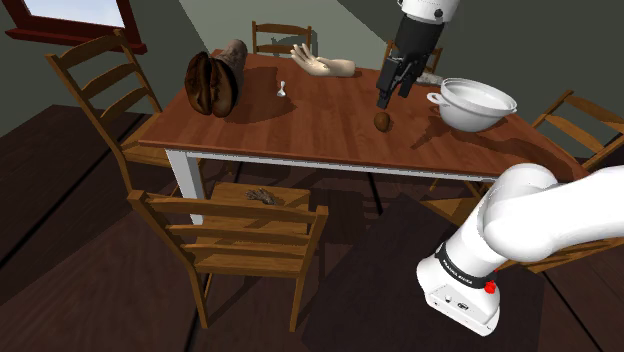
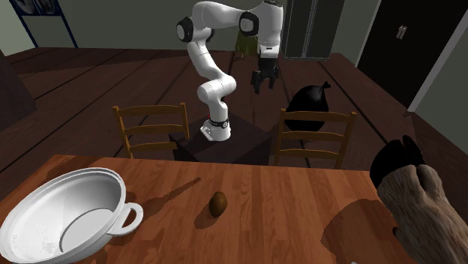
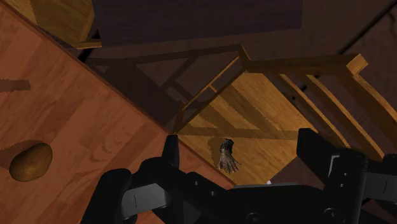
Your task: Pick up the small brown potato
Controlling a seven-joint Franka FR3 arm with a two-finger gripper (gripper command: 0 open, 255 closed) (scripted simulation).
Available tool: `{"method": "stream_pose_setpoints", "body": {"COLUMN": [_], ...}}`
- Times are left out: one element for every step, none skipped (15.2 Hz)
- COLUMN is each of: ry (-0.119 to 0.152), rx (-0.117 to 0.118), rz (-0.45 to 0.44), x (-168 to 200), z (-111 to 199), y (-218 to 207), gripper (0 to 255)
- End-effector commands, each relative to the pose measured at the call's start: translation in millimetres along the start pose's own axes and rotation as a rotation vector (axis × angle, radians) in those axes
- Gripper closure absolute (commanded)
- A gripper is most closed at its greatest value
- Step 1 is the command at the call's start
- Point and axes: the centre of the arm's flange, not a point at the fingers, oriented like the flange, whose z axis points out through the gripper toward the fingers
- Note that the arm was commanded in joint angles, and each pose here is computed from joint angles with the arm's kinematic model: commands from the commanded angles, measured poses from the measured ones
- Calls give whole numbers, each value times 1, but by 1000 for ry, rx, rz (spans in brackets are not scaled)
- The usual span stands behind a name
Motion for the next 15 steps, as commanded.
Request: {"method": "stream_pose_setpoints", "body": {"ry": [0, 6, 12, 18, 24, 30, 36, 42, 48, 54, 60, 66, 72, 78, 84], "rx": [0, -4, -8, -12, -16, -20, -23, -27, -31, -35, -39, -43, -47, -51, -55], "rz": [0, 19, 38, 57, 76, 96, 115, 134, 153, 172, 191, 210, 229, 248, 267], "x": [0, 6, 12, 17, 23, 28, 34, 39, 44, 49, 54, 59, 64, 68, 73], "z": [0, 8, 16, 24, 32, 39, 47, 55, 62, 70, 77, 85, 92, 99, 106], "y": [0, 7, 15, 23, 30, 38, 46, 55, 63, 71, 80, 89, 97, 106, 115], "gripper": [0, 0, 0, 0, 0, 0, 0, 0, 0, 0, 0, 0, 0, 0, 0]}}
